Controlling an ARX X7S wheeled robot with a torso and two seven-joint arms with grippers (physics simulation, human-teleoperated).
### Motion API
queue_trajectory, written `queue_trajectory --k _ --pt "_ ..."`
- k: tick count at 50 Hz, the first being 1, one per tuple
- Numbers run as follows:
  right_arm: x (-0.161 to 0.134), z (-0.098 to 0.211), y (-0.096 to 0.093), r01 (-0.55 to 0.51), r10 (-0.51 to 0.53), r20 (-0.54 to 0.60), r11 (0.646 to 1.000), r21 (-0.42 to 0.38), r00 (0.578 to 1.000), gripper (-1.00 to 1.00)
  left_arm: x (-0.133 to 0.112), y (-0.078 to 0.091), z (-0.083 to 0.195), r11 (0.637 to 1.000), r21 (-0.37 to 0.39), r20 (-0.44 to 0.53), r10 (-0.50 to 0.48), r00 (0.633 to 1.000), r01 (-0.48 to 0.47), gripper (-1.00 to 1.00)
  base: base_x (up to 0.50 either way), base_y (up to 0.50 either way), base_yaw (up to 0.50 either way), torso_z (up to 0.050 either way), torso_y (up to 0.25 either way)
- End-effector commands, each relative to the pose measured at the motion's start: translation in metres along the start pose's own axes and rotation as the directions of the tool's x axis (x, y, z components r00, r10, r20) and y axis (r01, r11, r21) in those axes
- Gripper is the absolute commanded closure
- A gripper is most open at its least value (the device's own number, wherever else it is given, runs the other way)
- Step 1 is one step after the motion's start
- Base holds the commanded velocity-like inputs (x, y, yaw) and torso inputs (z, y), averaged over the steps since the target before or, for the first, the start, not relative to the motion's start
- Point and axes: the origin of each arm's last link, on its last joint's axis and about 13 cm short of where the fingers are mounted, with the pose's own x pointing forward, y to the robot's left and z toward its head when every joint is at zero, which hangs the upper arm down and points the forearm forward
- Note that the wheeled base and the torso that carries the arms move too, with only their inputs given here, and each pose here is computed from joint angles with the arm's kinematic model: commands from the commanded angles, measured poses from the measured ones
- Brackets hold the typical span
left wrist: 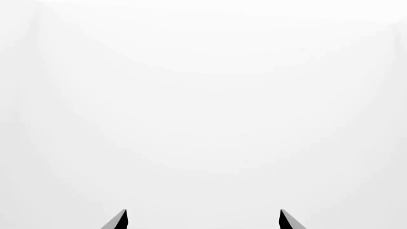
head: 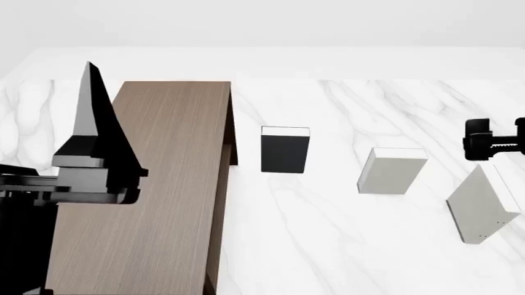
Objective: Pick up the book on the right and place it under the cabinet shelf.
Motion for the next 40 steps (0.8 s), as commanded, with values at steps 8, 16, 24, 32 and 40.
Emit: queue_trajectory --k 8,16,24,32,40 --pt "0.02 -0.013 -0.012 0.074 -0.073 -0.029 0.996 0.046 0.997 -1.0 0.001 0.0 0.002 1.0 -0.018 0.067 -0.011 0.998 0.012 -1.0 0.0 0.0 0.0 0.0 0.0" --pt "0.023 -0.01 -0.018 0.095 -0.093 -0.031 0.994 0.063 0.995 -1.0 0.004 0.0 -0.001 1.0 -0.025 0.086 -0.009 0.996 0.011 -1.0 0.0 0.0 0.0 0.0 0.0" --pt "0.036 -0.012 -0.02 0.102 -0.098 -0.055 0.993 0.066 0.994 -1.0 0.002 -0.001 0.003 0.999 -0.042 0.115 -0.001 0.993 0.006 -1.0 0.0 0.0 0.0 0.0 0.0" --pt "0.05 -0.014 -0.02 0.118 -0.113 -0.084 0.991 0.057 0.99 -1.0 -0.002 0.002 0.004 0.999 -0.041 0.128 0.018 0.992 -0.013 -1.0 0.0 0.0 0.0 0.0 0.0" --pt "0.061 -0.021 -0.02 0.116 -0.11 -0.111 0.992 0.049 0.988 -1.0 -0.001 0.001 0.003 0.999 -0.042 0.142 0.029 0.989 -0.024 -1.0 0.0 0.0 0.0 0.0 0.0"
